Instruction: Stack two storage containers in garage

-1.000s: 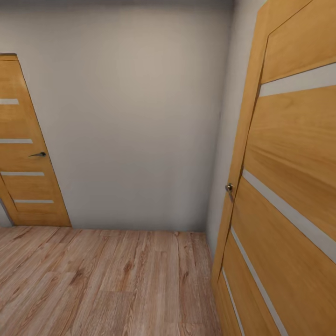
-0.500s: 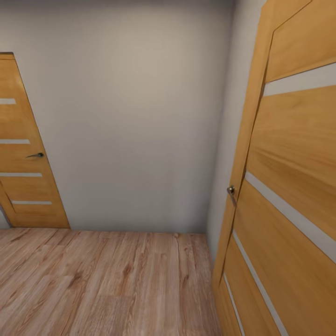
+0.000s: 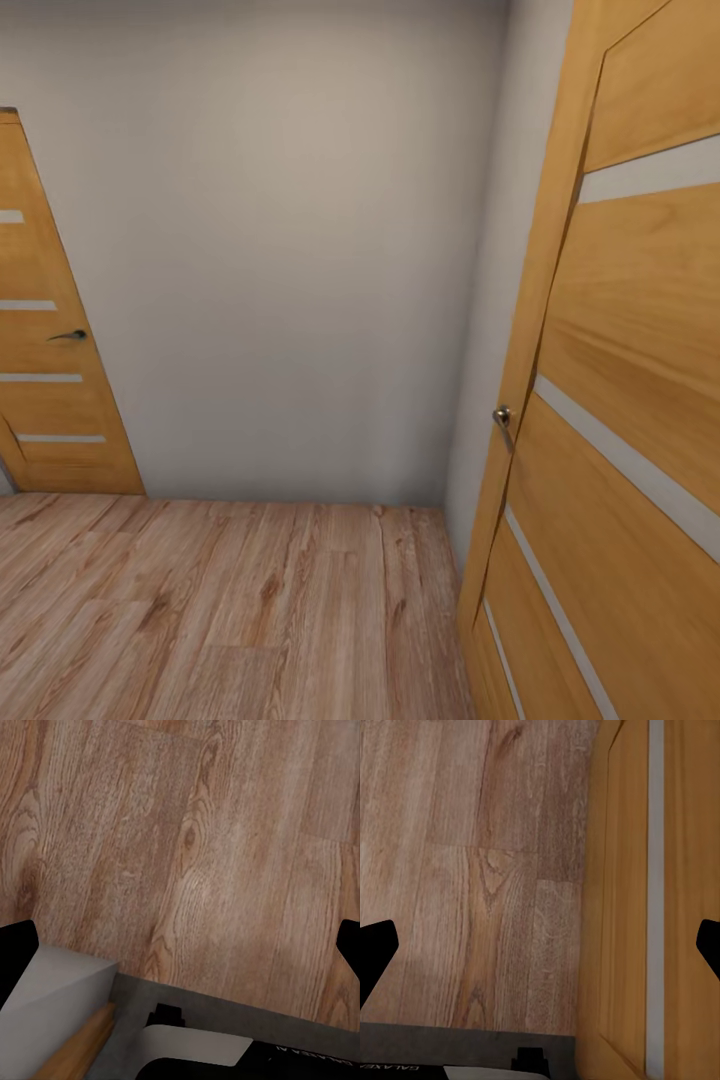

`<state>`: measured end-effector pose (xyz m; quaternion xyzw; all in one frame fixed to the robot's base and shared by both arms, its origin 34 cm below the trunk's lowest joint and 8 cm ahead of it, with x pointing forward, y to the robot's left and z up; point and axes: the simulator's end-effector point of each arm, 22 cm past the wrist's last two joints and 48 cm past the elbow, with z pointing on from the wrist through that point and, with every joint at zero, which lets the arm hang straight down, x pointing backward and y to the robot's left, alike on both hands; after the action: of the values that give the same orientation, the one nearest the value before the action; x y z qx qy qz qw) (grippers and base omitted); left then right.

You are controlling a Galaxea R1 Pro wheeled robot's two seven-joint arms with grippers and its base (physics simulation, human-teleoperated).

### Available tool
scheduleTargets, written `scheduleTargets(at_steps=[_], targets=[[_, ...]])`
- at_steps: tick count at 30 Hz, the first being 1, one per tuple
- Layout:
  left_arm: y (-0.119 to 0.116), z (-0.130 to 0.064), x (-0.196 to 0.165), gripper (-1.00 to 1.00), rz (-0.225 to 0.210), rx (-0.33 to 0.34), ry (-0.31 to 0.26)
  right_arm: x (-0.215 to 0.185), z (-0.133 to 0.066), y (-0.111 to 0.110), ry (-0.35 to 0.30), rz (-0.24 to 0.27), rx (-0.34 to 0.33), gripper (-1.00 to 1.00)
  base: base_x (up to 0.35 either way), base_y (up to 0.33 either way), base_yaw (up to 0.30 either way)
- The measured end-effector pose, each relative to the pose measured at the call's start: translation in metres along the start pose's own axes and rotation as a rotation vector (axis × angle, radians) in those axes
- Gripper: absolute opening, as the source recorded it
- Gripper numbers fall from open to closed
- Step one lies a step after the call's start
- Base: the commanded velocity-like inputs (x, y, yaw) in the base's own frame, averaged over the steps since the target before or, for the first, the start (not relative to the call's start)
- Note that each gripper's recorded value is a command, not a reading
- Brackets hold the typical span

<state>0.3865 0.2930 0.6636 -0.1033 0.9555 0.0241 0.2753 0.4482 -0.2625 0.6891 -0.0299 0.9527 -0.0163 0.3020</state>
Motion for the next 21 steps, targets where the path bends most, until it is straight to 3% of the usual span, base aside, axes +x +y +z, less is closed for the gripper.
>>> scheduleTargets(at_steps=[21], targets=[[-0.001, -0.0001, 0.0002, 1.0, 0.0, 0.001, 0.0, 0.0, 0.0, 0.0, 0.0, 0.0, 0.0, 1.0, 0.0, 0.0, 0.0]])
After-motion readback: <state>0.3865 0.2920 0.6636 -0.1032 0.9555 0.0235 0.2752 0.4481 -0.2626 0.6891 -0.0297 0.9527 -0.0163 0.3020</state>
